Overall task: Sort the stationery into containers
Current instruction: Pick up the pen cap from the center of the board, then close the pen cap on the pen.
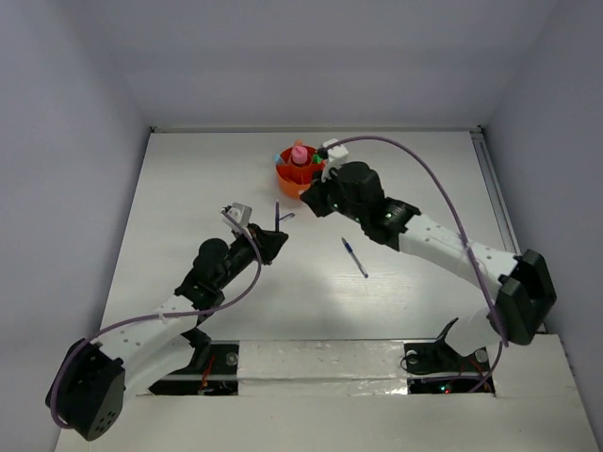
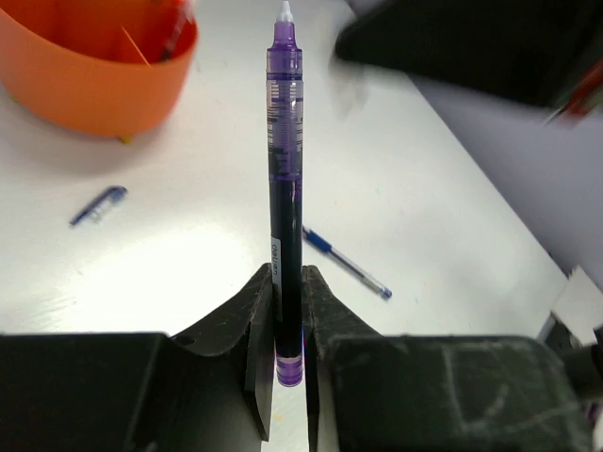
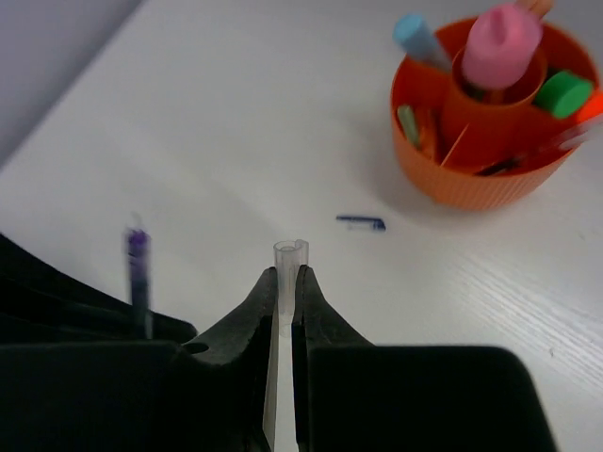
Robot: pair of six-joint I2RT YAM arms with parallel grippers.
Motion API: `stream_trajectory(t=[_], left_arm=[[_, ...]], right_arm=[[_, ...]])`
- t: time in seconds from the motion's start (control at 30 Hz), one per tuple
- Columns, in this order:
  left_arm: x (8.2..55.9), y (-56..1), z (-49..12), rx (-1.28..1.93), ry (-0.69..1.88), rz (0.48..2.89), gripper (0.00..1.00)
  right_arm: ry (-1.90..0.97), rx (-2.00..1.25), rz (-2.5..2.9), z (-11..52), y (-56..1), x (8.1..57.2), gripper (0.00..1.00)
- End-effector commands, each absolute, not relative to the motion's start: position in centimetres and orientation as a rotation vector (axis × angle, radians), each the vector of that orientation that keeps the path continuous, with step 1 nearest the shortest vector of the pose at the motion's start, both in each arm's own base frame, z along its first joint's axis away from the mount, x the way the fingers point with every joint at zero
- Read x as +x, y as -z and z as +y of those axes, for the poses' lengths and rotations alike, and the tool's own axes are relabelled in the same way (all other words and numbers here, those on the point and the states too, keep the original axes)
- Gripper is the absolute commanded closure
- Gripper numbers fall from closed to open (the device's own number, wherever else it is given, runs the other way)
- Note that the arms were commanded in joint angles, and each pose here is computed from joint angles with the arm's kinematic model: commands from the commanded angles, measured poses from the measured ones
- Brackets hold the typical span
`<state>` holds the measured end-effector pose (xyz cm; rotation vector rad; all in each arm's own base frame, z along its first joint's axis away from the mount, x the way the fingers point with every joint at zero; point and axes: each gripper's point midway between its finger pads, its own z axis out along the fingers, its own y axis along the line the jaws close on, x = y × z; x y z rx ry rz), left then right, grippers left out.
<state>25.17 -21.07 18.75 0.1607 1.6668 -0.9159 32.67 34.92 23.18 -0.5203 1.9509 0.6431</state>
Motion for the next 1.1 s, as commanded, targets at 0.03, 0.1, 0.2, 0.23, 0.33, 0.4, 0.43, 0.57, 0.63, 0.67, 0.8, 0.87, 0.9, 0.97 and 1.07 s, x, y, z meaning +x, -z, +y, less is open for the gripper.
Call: stream_trajectory(t=[0.03,0.1,0.2,0.23,0.33,0.4,0.43,0.57,0.63,0.67,0.8,0.87,0.9,0.97,1.07], left_arm=[[24.1,-20.9,-23.6,0.284,1.042,1.561,1.00],[23.6,-20.7,-24.4,0.311,1.057,1.564,1.00],[23.0,-20.7,-25.6,0.352,1.070,1.558,1.00],[22.8,-20.7,-25.9,0.363,1.075,1.558,1.00],[22.6,-20.4,-26.8,0.382,1.096,1.566,1.00],[22.7,-20.2,-27.1,0.381,1.103,1.577,1.00],[22.7,-20.1,-27.1,0.379,1.108,1.578,1.00],[22.5,-20.6,-26.8,0.364,1.115,1.559,1.00],[22.5,-20.7,-26.7,0.359,1.108,1.557,1.00],[22.4,-20.9,-26.6,0.359,1.112,1.553,1.00],[22.3,-20.9,-26.7,0.362,1.121,1.552,1.00],[22.3,-21.0,-26.7,0.358,1.125,1.552,1.00],[22.3,-21.0,-26.7,0.358,1.125,1.549,1.00],[22.3,-21.1,-26.6,0.353,1.122,1.547,1.00],[22.4,-21.1,-26.5,0.347,1.117,1.549,1.00]], right_arm=[[-0.741,-0.314,1.710,33.3,-30.3,33.1,1.00],[-0.755,-0.273,1.704,32.1,-29.5,32.6,1.00],[-0.794,-0.210,1.645,31.0,-30.4,31.8,1.00],[-0.814,-0.193,1.615,30.8,-31.3,31.6,1.00],[-0.855,-0.173,1.609,31.0,-31.0,31.3,1.00],[-0.887,-0.157,1.597,31.1,-31.1,31.1,1.00],[-0.899,-0.149,1.582,31.1,-31.2,31.1,1.00],[-0.909,-0.109,1.567,31.0,-31.6,31.4,1.00],[-0.929,-0.102,1.556,31.1,-31.9,31.3,1.00],[-0.934,-0.101,1.559,31.2,-31.8,31.3,1.00],[-0.983,-0.076,1.542,31.5,-31.5,31.2,1.00],[-1.004,-0.061,1.526,31.6,-31.5,31.1,1.00],[-1.020,-0.048,1.516,31.6,-31.7,31.1,1.00],[-1.047,-0.042,1.496,32.1,-31.8,30.9,1.00],[-1.077,-0.042,1.491,32.7,-31.4,30.6,1.00]])
